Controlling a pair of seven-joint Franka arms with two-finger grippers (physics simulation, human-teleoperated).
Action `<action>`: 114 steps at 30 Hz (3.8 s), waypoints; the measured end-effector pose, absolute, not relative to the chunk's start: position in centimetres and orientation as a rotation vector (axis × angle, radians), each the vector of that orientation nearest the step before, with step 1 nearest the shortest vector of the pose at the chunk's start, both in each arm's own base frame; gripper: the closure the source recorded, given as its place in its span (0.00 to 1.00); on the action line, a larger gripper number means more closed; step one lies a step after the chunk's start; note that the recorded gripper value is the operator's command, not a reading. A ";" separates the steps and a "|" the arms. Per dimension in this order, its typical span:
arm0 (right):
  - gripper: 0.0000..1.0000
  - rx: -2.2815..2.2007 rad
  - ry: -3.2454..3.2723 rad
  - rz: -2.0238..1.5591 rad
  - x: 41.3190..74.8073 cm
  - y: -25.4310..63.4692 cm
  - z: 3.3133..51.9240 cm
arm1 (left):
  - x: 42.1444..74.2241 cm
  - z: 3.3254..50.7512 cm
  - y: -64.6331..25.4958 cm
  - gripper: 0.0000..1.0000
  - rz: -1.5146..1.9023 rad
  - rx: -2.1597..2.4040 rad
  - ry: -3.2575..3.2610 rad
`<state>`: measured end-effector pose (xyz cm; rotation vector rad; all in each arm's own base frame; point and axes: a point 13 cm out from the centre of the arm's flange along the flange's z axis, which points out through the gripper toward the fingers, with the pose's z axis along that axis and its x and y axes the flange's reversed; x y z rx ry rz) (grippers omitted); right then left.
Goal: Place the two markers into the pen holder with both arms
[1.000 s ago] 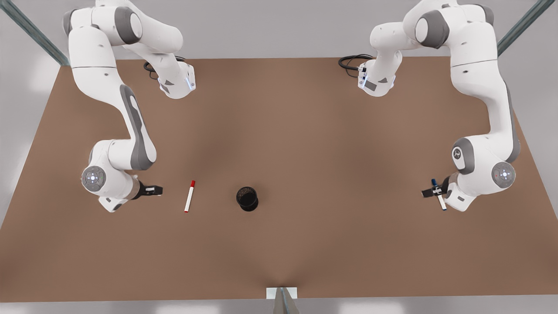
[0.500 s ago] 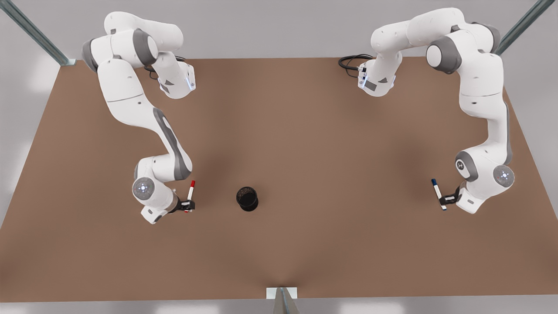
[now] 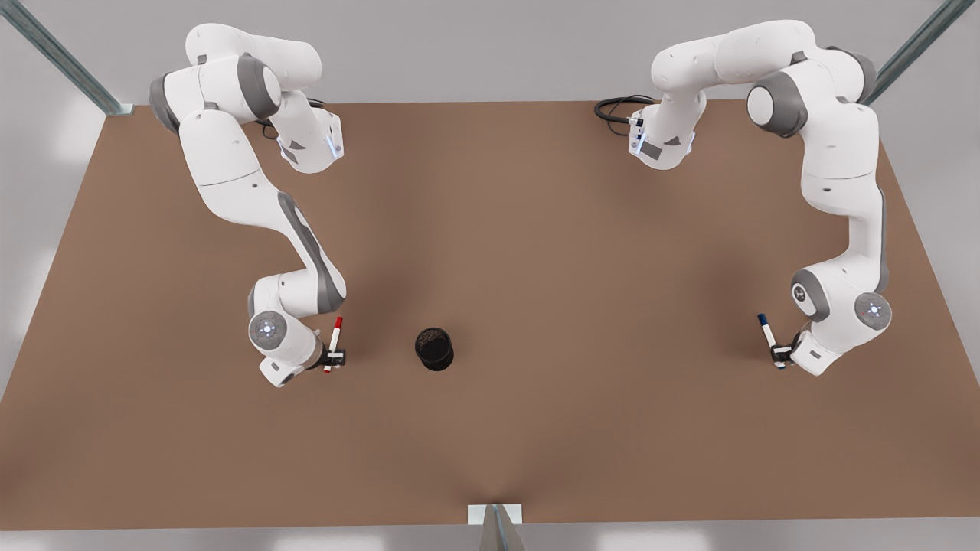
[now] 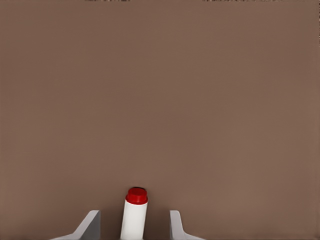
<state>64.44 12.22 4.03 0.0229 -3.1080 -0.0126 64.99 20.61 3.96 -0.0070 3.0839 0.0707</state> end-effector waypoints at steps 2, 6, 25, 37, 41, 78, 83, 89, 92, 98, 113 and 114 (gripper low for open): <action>0.40 0.016 -3.106 -0.008 64.3 12.2 3.9 | 65.0 3.9 20.6 0.63 0.072 0.008 3.083; 0.43 -0.001 -3.104 -0.003 64.2 12.1 3.8 | 65.1 3.9 20.6 0.67 0.076 0.032 3.082; 0.75 -0.045 -3.099 -0.002 64.0 12.3 3.6 | 70.6 27.1 -4.6 0.79 -0.232 0.370 2.886; 0.79 0.045 -3.337 -0.110 70.3 16.9 25.9 | 63.6 33.5 -61.1 0.79 -1.154 0.361 2.474; 0.78 0.057 -3.309 -0.099 69.4 17.0 26.6 | 67.1 34.9 -61.9 0.79 -1.112 0.177 2.273; 0.78 0.438 -3.564 -0.469 71.9 37.6 33.6 | 66.1 49.8 -11.2 0.00 -0.154 0.221 2.925; 0.77 0.528 -3.627 -0.613 71.2 42.9 32.3 | 62.6 48.9 -10.6 0.00 -0.040 0.277 3.063; 0.78 0.574 -3.677 -0.650 70.3 43.1 28.5 | 60.7 48.7 -9.7 0.00 -0.001 0.272 3.139; 0.78 0.642 -3.750 -0.675 70.5 42.4 30.1 | 60.2 48.6 -9.5 0.00 0.006 0.269 3.159; 0.77 0.698 -3.812 -0.782 69.1 42.2 30.1 | 59.7 48.5 -9.5 0.00 0.011 0.272 3.177; 0.77 0.670 -3.841 -0.916 65.6 40.0 26.0 | 59.7 48.4 -9.3 0.00 0.010 0.261 3.182; 0.77 0.665 -3.849 -0.919 65.8 39.7 26.1 | 59.7 48.4 -9.5 0.00 0.010 0.265 3.181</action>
